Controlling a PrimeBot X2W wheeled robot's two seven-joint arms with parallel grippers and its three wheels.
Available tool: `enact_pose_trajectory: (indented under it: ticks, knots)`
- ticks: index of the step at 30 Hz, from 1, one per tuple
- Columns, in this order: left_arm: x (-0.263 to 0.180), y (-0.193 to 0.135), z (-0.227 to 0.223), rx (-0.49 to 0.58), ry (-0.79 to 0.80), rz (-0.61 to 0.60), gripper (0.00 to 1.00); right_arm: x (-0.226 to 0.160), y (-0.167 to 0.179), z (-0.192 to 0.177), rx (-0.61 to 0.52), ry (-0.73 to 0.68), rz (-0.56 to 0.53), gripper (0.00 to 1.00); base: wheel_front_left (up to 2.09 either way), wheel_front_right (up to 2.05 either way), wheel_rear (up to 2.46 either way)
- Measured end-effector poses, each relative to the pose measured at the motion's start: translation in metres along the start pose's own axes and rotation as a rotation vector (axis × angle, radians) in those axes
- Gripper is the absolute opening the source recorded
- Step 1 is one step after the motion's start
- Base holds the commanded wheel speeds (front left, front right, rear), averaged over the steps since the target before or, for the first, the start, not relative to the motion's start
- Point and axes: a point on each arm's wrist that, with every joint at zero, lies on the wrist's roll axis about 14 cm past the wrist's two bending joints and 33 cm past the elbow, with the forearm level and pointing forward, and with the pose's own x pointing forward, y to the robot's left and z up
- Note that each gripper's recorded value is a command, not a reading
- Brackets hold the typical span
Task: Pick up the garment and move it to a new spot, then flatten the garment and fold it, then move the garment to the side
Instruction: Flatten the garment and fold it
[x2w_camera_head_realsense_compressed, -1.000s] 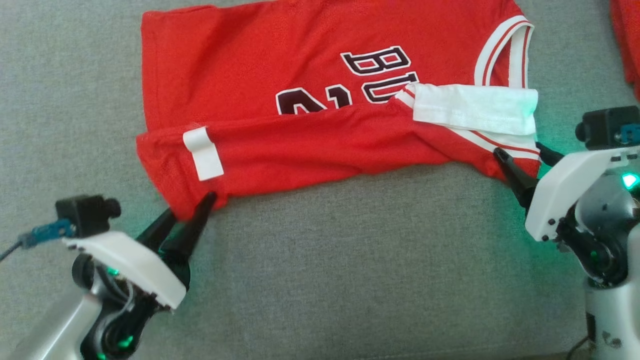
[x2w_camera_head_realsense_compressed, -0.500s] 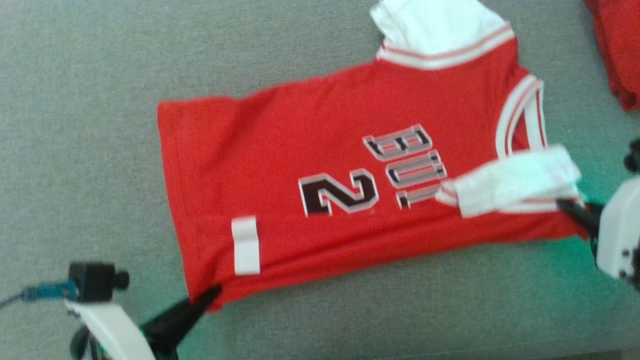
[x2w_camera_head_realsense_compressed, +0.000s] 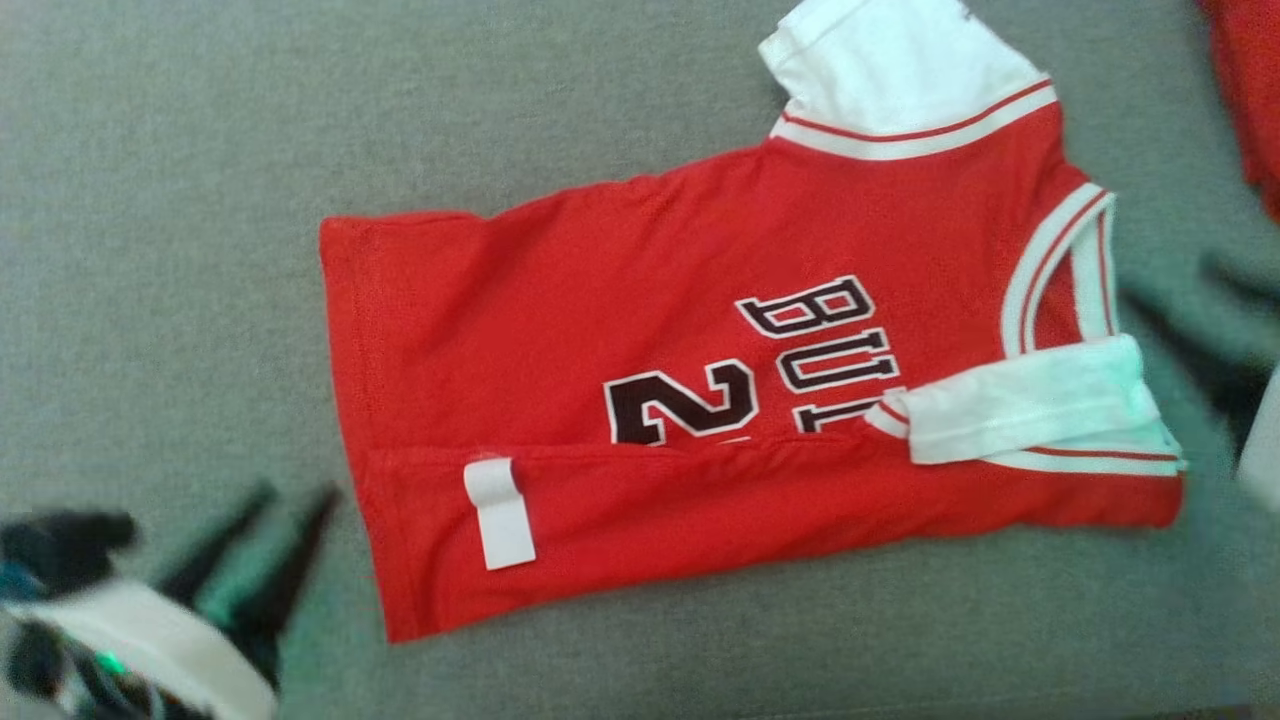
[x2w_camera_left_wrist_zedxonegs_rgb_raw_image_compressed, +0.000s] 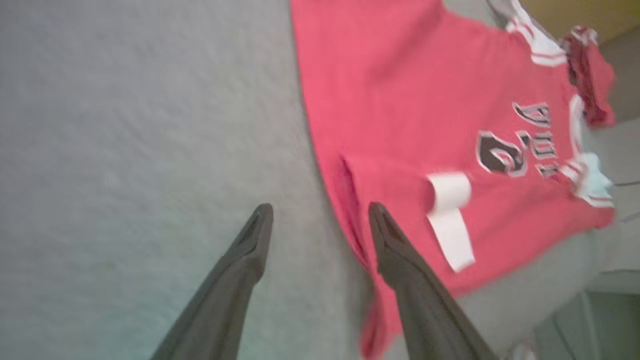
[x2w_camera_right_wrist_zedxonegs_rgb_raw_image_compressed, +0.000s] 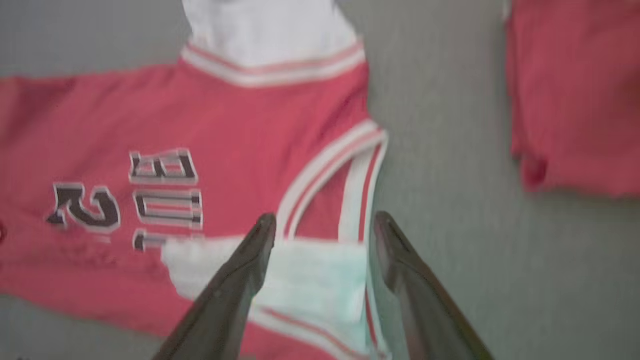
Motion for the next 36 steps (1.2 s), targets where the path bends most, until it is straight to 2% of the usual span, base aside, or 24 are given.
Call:
enact_pose_trajectory:
  ticks: [4,8,13,18,23,34,35,36]
  knots:
    - [0.008,0.027,0.058,0.097,-0.155,0.117,1.00,0.014,-0.001,0.087,-0.100,-0.207,-0.042,1.00,0.00,0.00,0.00]
    - [0.041,0.015,0.105,0.134,-0.240,0.075,1.00,0.057,0.004,0.135,-0.173,-0.231,-0.068,1.00,0.00,0.00,0.00]
    - [0.076,0.021,0.106,0.134,-0.184,0.081,1.00,0.131,0.011,0.132,-0.206,-0.100,-0.071,1.00,0.00,0.00,0.00]
    - [0.084,0.027,0.102,0.131,-0.149,0.074,1.00,0.178,0.016,0.123,-0.223,-0.023,-0.074,1.00,0.00,0.00,0.00]
    - [0.087,0.028,0.101,0.125,-0.133,0.053,1.00,0.191,0.027,0.136,-0.228,-0.018,-0.049,1.00,0.00,0.00,0.00]
    - [0.101,0.012,0.105,0.135,-0.093,-0.015,1.00,0.187,0.037,0.127,-0.208,0.038,0.009,1.00,0.00,0.00,0.00]
    - [0.103,0.011,0.105,0.149,-0.086,-0.020,0.58,0.187,0.039,0.126,-0.208,0.039,0.017,0.00,0.00,0.00,0.00]
    - [0.104,0.011,0.106,0.157,-0.085,-0.019,0.00,0.187,0.042,0.127,-0.209,0.028,0.029,0.00,0.00,0.00,0.00]
